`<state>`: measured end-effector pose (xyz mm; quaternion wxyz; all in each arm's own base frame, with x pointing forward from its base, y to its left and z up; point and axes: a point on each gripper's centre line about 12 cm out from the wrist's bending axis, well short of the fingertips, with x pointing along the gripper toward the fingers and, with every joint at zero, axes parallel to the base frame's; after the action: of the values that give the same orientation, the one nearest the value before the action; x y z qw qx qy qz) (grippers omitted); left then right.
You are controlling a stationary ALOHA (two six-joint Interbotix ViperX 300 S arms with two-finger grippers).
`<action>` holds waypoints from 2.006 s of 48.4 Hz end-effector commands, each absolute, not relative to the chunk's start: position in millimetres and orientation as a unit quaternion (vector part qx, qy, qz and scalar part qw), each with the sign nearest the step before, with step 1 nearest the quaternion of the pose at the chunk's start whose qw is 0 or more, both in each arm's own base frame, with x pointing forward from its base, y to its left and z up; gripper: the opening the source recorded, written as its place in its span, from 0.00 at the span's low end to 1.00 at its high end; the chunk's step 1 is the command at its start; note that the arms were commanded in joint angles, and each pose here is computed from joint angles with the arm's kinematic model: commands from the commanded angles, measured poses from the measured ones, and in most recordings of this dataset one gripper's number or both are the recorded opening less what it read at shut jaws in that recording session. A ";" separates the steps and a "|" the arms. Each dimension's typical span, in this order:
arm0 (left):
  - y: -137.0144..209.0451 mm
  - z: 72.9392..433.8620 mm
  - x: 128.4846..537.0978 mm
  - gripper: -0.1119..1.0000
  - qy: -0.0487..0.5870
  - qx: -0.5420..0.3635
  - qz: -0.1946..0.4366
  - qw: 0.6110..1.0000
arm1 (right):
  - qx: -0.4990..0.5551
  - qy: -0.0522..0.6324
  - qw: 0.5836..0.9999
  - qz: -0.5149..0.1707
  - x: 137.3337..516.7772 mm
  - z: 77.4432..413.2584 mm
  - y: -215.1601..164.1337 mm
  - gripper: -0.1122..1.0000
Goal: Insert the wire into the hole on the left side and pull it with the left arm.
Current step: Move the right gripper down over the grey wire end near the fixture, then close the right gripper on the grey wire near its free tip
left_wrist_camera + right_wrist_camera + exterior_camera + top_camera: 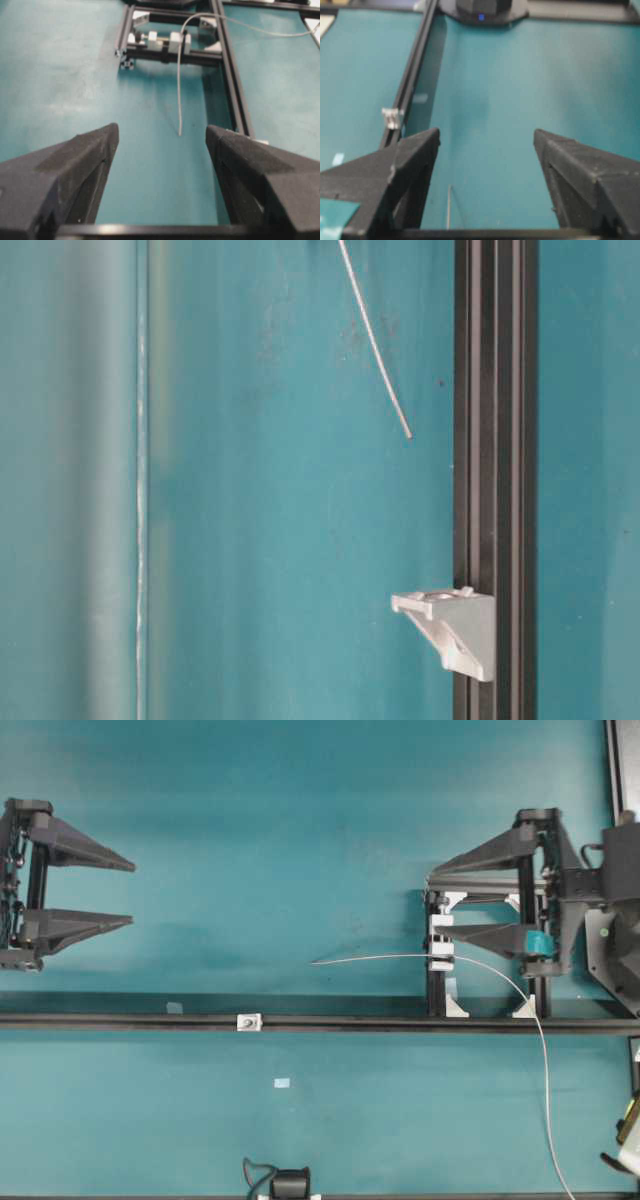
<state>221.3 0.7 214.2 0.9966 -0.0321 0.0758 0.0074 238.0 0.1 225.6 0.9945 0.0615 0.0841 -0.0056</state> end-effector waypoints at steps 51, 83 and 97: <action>0.9 159.3 240.5 0.95 0.193 -0.054 0.017 0.980 | 0.106 0.270 0.957 -0.017 314.3 147.8 9.9 0.84; 0.8 147.3 245.1 0.95 0.218 -0.062 0.020 0.974 | 0.113 0.307 0.945 -0.022 325.5 121.7 12.2 0.83; 0.9 147.8 245.5 0.95 0.218 -0.063 0.021 0.974 | 0.112 0.329 0.937 -0.025 328.8 115.9 12.3 0.83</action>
<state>240.2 0.9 141.3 0.9711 -0.0622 0.2295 0.0211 321.2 11.6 107.6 0.9327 0.1112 0.3420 -0.0267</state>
